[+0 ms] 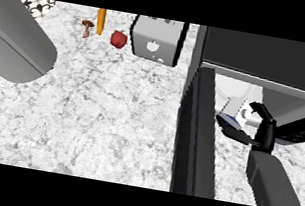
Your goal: Pick up the milk, place it into the microwave and close the microwave
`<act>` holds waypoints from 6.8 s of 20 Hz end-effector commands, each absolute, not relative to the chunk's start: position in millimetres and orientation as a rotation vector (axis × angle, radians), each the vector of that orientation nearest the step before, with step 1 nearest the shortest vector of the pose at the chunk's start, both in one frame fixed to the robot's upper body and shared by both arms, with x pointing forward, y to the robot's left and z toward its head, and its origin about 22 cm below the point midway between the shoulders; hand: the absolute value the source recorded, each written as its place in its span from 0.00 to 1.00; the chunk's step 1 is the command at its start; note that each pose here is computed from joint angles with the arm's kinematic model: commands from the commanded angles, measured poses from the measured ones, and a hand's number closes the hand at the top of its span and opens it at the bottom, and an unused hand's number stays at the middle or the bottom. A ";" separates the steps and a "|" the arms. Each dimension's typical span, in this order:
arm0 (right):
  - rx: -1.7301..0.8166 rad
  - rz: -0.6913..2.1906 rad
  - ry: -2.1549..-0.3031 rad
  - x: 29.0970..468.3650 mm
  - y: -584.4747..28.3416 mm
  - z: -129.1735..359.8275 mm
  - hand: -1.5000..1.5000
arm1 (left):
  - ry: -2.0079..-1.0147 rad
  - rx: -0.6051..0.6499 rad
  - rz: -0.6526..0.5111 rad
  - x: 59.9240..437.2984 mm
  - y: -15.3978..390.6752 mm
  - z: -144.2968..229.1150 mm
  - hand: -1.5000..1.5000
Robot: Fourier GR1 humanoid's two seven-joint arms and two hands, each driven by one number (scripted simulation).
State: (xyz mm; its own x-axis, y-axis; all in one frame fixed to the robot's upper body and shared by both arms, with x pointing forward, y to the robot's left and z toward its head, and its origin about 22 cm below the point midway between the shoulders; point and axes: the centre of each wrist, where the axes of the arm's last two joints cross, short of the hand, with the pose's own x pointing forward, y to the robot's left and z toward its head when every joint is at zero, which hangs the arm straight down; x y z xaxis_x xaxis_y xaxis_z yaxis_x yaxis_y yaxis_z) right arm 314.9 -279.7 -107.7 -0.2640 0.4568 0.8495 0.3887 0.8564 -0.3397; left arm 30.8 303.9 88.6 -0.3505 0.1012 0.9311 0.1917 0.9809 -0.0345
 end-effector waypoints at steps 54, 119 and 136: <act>-0.217 0.247 -1.865 440.8 -270.1 52.2 0.00 | -1.794 -0.423 -0.229 75.2 278.0 67.0 0.00; 0.480 0.184 -1.896 134.2 -394.1 21.4 0.00 | -1.616 -0.471 -0.819 181.6 -0.2 -29.0 1.00; 0.602 0.287 -1.884 147.9 -373.8 69.0 0.00 | -1.762 -0.191 -0.521 257.8 -12.5 15.3 1.00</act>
